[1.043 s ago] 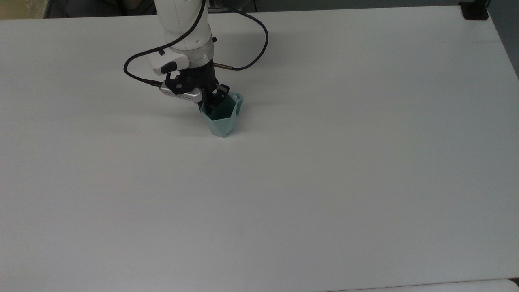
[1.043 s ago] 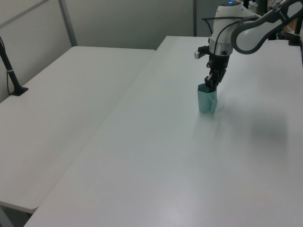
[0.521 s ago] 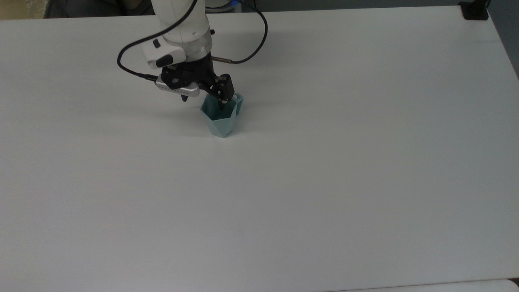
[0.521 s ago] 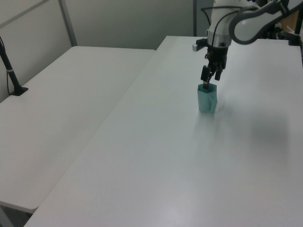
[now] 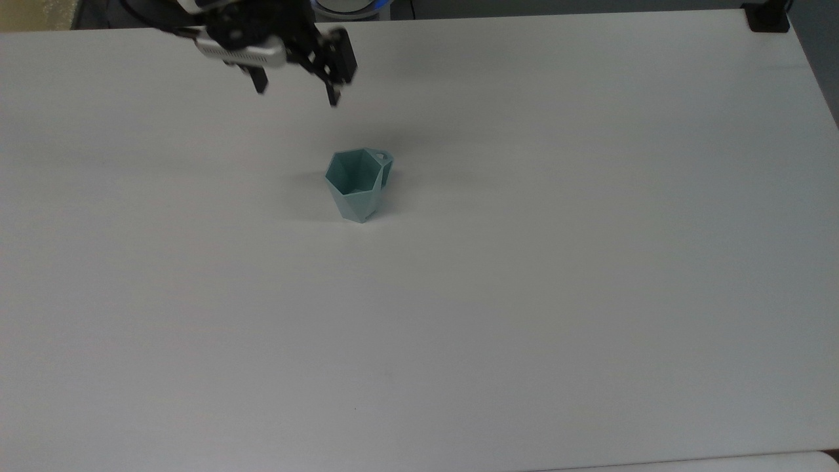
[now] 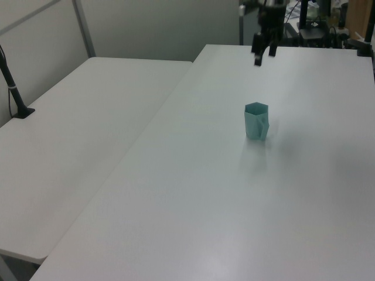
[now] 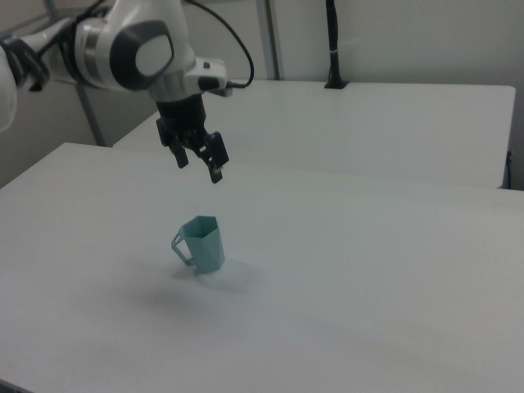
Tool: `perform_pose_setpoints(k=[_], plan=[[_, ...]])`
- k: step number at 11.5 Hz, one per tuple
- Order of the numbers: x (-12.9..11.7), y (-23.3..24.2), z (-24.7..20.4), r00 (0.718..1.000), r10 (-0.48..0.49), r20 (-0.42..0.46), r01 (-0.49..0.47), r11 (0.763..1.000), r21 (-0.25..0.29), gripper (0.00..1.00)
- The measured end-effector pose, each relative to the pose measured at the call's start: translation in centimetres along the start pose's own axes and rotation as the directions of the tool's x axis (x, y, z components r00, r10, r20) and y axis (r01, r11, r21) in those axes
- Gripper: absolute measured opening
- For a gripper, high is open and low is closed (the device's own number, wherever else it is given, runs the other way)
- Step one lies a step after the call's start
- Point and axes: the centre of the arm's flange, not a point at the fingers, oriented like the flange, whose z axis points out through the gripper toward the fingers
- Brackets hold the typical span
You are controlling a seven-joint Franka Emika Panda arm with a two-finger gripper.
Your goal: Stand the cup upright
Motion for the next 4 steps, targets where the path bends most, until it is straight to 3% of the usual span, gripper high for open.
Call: perform_pose_setpoints(k=[4], plan=[[0.3,5.3,-4.2,0.991,-0.128,0.044,0.13,0.991,-0.038,1.0]])
